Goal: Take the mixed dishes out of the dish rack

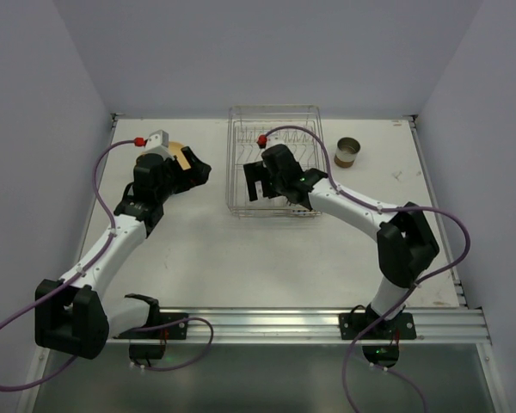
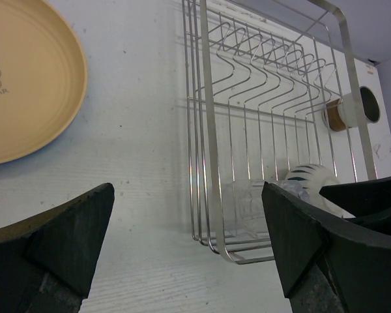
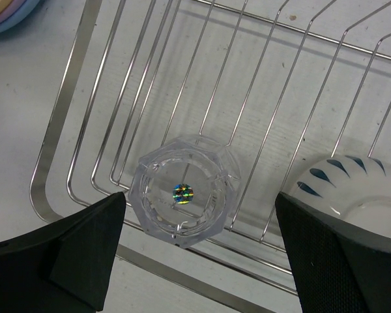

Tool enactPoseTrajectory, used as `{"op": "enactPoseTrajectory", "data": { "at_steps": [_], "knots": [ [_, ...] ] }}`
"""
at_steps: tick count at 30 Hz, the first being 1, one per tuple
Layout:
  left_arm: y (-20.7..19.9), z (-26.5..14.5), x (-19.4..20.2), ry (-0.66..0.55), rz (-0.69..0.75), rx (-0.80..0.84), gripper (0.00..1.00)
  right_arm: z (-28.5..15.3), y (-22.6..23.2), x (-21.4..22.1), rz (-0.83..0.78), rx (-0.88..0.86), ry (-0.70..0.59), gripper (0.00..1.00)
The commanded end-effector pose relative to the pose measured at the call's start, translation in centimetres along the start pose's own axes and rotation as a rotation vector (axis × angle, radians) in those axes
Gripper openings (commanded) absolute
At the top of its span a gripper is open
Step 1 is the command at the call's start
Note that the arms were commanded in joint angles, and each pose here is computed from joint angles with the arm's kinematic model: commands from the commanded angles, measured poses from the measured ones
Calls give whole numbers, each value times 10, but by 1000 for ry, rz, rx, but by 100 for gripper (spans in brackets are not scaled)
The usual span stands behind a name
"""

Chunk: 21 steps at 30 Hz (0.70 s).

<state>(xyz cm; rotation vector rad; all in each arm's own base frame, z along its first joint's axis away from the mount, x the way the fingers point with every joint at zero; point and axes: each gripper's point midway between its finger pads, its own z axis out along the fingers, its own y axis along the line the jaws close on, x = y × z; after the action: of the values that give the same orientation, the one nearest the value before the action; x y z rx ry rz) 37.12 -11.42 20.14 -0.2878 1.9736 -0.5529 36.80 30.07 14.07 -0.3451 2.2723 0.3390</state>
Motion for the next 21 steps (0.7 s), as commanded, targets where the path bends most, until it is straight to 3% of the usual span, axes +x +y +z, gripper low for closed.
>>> {"op": "enactPoseTrajectory", "data": {
  "at_steps": [1, 21],
  "knots": [
    [-12, -4, -17, -53, 24, 32, 100, 2, 1, -12, -8, 17, -20, 99],
    [-12, -2, -17, -50, 24, 31, 100, 6, 13, -10, -9, 14, -18, 99]
  ]
}}
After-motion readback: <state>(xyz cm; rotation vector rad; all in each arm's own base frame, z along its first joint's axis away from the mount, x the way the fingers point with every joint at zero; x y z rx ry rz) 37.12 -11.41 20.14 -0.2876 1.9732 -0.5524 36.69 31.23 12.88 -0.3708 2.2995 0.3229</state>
